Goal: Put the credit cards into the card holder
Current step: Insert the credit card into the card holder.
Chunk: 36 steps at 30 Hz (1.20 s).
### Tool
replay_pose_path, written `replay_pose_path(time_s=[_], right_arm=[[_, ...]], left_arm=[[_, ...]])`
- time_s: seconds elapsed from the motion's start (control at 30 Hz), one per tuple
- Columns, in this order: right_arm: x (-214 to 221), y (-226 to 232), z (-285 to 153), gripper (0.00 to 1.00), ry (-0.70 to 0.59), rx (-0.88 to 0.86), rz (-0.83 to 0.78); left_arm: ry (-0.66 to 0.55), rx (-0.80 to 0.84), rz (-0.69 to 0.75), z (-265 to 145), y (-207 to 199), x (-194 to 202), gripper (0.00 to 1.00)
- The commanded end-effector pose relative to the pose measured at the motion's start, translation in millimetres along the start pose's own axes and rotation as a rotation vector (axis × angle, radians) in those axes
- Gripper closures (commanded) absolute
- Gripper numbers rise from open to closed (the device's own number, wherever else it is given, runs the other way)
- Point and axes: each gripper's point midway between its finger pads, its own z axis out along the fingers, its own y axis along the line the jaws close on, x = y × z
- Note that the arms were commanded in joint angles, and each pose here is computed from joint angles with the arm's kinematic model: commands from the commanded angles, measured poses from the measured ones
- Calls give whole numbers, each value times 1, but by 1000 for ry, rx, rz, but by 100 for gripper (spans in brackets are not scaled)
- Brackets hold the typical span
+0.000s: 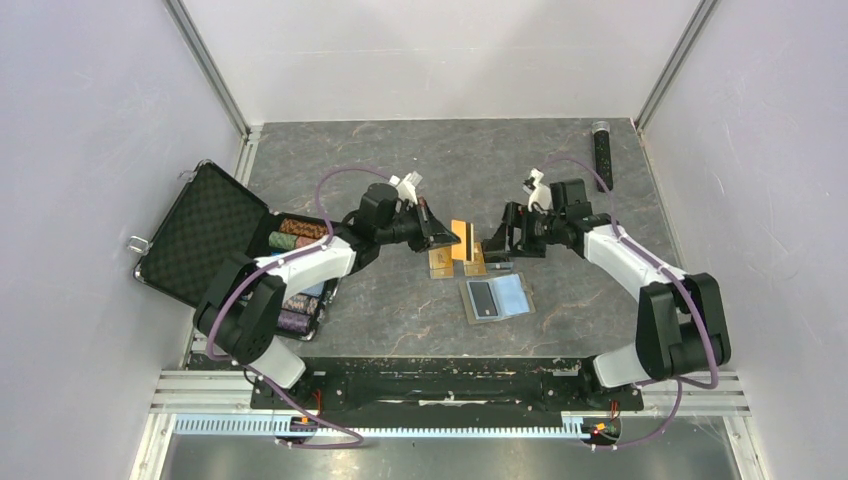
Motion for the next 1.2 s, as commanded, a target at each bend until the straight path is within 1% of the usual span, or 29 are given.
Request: replay_pose_path(time_s=[0.0, 0.17, 0.23, 0.43, 0.57, 0.67, 0.83, 1.0, 1.1, 1.17], right_arm=[[22, -53, -30, 17, 17, 275, -54], [55, -83, -41, 17, 78, 373, -34], [65, -86, -42, 17, 86, 374, -29], [90, -86, -39, 19, 95, 339, 2], [80, -79, -43, 18, 40, 330, -19], [64, -71, -49, 15, -9, 332, -39], [34, -57, -66, 10, -102, 361, -75], [24, -61, -86, 8, -154, 444, -78], [28, -77, -99, 8, -168, 536, -42], [37, -95, -107, 8, -148, 626, 1]], left_arm=[[22, -42, 55, 1, -1, 22, 98], [121, -24, 72, 15, -5, 61, 98], [152, -17, 73, 18, -5, 76, 98], [183, -20, 55, 17, 4, 104, 98], [178, -16, 58, 13, 6, 111, 98], [172, -27, 68, 10, 9, 112, 98], [158, -22, 93, 8, 3, 106, 98], [146, -39, 103, 4, 1, 103, 98], [143, -36, 101, 3, -1, 103, 98], [148, -39, 96, 3, 1, 105, 98]])
